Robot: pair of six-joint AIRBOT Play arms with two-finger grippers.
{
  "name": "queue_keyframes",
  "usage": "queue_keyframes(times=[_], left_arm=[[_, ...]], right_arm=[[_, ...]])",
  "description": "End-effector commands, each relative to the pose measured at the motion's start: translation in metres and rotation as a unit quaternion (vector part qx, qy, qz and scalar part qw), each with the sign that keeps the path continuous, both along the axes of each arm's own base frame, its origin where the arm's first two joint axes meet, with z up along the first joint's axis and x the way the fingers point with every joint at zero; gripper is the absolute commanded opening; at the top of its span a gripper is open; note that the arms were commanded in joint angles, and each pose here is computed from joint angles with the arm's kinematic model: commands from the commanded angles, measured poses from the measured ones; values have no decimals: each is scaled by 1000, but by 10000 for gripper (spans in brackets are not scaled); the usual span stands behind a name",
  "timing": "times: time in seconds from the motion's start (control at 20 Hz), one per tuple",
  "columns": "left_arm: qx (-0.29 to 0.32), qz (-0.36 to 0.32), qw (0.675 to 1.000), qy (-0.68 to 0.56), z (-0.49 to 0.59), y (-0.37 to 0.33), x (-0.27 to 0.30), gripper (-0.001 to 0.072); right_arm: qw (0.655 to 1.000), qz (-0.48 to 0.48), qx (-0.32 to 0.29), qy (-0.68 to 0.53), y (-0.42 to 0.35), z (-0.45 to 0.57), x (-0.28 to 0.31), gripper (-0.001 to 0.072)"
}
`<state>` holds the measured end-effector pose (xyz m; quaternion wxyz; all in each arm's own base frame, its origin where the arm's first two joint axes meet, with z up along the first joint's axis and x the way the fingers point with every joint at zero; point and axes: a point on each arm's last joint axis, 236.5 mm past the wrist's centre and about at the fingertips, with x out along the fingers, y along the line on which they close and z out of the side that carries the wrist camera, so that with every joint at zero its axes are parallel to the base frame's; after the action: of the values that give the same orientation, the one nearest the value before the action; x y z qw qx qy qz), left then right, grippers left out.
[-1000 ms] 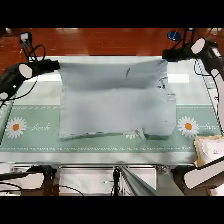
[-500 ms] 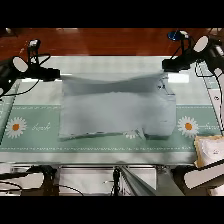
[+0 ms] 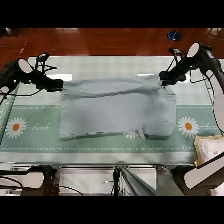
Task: Fold the shirts.
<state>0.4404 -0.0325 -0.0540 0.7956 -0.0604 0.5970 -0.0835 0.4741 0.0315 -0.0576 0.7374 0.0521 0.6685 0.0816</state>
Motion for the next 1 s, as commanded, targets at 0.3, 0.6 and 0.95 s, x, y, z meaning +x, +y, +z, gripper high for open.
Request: queue_keyframes(times=[0.3, 0.6, 0.95], left_arm=[[70, -25, 994, 83, 28, 51, -36, 541], [-9, 107, 987, 122, 56, 115, -118, 540], [-253, 123, 937, 208, -12, 22, -244, 541]], right_arm=[[994, 48, -95, 15, -47, 36, -18, 403], [985, -68, -73, 143, -124, 74, -110, 435], [972, -130, 151, 127, -81, 48, -163, 434]])
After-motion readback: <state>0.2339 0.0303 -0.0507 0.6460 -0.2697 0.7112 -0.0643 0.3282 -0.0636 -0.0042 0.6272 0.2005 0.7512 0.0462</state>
